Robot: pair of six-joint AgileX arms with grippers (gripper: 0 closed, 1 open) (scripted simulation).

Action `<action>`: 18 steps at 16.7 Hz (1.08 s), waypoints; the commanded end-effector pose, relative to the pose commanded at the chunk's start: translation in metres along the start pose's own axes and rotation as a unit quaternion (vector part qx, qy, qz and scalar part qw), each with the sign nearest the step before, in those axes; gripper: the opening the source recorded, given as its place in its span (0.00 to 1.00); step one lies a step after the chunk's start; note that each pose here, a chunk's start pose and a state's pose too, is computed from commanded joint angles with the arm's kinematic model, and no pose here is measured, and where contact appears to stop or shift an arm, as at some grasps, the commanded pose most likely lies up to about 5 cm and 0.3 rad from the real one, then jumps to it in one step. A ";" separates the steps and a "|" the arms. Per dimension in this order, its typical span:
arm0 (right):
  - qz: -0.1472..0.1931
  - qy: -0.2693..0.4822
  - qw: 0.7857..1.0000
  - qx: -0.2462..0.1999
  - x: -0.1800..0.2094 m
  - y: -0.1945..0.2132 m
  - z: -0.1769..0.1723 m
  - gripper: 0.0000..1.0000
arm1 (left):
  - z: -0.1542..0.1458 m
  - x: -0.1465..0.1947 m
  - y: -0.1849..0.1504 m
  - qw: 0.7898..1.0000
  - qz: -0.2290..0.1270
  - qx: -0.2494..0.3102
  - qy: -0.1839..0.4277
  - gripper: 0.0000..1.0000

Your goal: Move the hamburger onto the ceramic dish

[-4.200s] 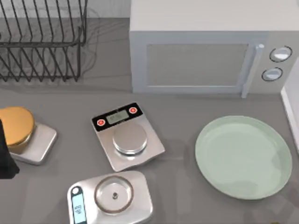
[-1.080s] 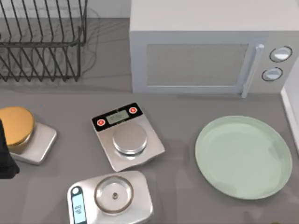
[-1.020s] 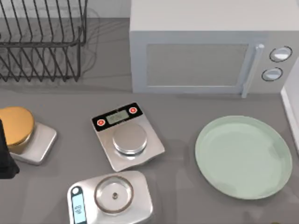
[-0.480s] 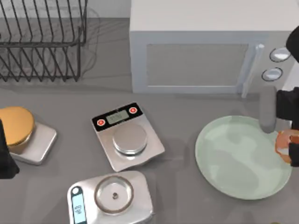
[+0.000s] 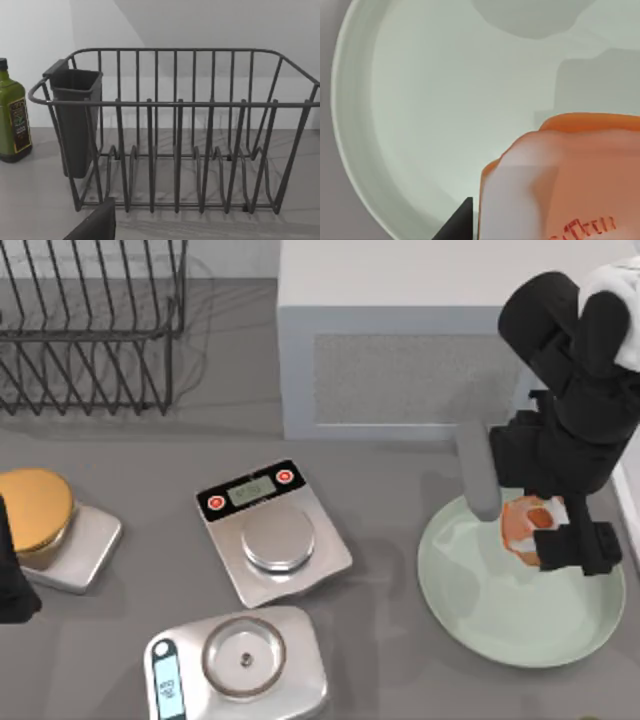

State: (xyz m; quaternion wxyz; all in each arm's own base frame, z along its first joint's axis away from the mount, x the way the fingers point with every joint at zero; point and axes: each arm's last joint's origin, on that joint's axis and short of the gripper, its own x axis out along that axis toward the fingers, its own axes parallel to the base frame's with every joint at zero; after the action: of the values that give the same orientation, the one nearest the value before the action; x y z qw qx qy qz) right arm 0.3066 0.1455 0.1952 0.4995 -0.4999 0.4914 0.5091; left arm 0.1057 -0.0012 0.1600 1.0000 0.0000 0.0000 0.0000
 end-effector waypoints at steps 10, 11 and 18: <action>0.000 0.000 1.000 0.000 0.045 0.000 0.000 0.00 | 0.000 0.000 0.000 1.000 0.000 0.000 0.000 1.00; 0.000 0.000 1.000 0.000 0.045 0.000 0.000 0.00 | 0.000 0.000 0.000 1.000 0.000 0.000 0.000 1.00; 0.000 0.000 1.000 0.000 0.045 0.000 0.000 0.38 | 0.000 0.000 0.000 1.000 0.000 0.000 0.000 1.00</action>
State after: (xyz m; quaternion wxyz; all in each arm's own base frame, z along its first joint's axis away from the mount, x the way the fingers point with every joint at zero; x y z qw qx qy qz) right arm 0.3063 0.1462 0.1502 0.4995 -0.4999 0.4914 0.5091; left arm 0.1057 -0.0012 0.1600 1.0000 0.0000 0.0000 0.0000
